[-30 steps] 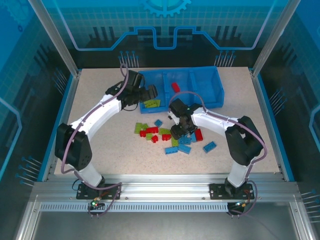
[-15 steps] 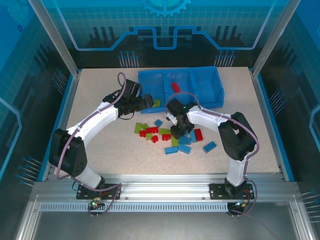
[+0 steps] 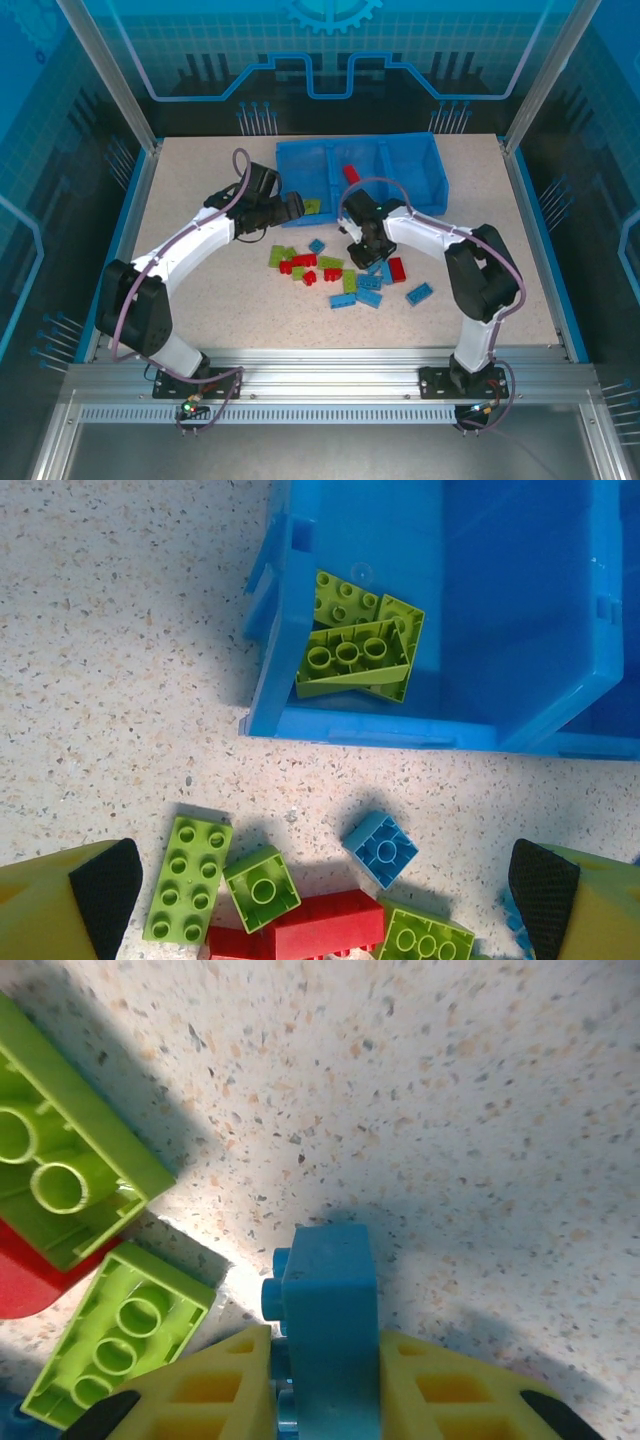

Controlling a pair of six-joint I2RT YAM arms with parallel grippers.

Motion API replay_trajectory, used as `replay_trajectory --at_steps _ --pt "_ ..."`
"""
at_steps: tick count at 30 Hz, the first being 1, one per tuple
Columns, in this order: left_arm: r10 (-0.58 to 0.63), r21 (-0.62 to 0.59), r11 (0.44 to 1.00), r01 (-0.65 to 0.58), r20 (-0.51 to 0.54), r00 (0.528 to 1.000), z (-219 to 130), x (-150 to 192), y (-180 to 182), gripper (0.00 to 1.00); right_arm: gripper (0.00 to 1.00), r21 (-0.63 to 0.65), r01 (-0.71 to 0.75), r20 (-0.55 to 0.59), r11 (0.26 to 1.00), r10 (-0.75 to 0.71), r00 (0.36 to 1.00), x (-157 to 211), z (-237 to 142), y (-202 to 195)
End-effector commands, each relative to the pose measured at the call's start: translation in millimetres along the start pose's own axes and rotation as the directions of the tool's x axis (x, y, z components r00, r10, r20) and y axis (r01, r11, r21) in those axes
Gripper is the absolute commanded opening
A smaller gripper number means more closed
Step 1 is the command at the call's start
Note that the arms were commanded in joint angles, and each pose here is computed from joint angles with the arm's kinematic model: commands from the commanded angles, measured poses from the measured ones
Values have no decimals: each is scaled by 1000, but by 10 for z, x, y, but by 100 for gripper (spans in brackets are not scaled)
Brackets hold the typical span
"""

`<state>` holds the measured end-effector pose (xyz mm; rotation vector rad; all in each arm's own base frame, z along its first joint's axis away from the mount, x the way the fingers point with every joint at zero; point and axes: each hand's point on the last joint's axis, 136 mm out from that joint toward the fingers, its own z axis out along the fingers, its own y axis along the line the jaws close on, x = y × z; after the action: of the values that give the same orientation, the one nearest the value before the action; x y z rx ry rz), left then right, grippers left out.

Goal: Sort the legos into containers by color

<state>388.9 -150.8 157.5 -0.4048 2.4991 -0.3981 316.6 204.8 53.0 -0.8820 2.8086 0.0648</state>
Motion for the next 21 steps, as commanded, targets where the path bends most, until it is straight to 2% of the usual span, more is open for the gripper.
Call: replay_trajectory --at_steps 1,7,14,17,21 --pt "-17 -24 1000 17 14 1000 -64 -3 107 99 26 -56 -84 156 995 92 983 -305 -460 -89" --pt "-17 -45 999 17 -12 1000 -32 133 208 99 24 -201 -337 334 920 387 859 -571 -982 -699" --pt "-39 -50 998 37 -39 998 6 276 295 99 23 -208 -587 389 782 617 684 -624 -1177 -1609" --pt "-40 -39 999 38 -54 998 24 346 290 99 23 -189 -627 382 755 645 661 -664 -1129 -1846" --pt "-22 -42 999 19 -79 997 52 459 269 99 23 -100 -667 330 739 657 678 -709 -962 -2100"
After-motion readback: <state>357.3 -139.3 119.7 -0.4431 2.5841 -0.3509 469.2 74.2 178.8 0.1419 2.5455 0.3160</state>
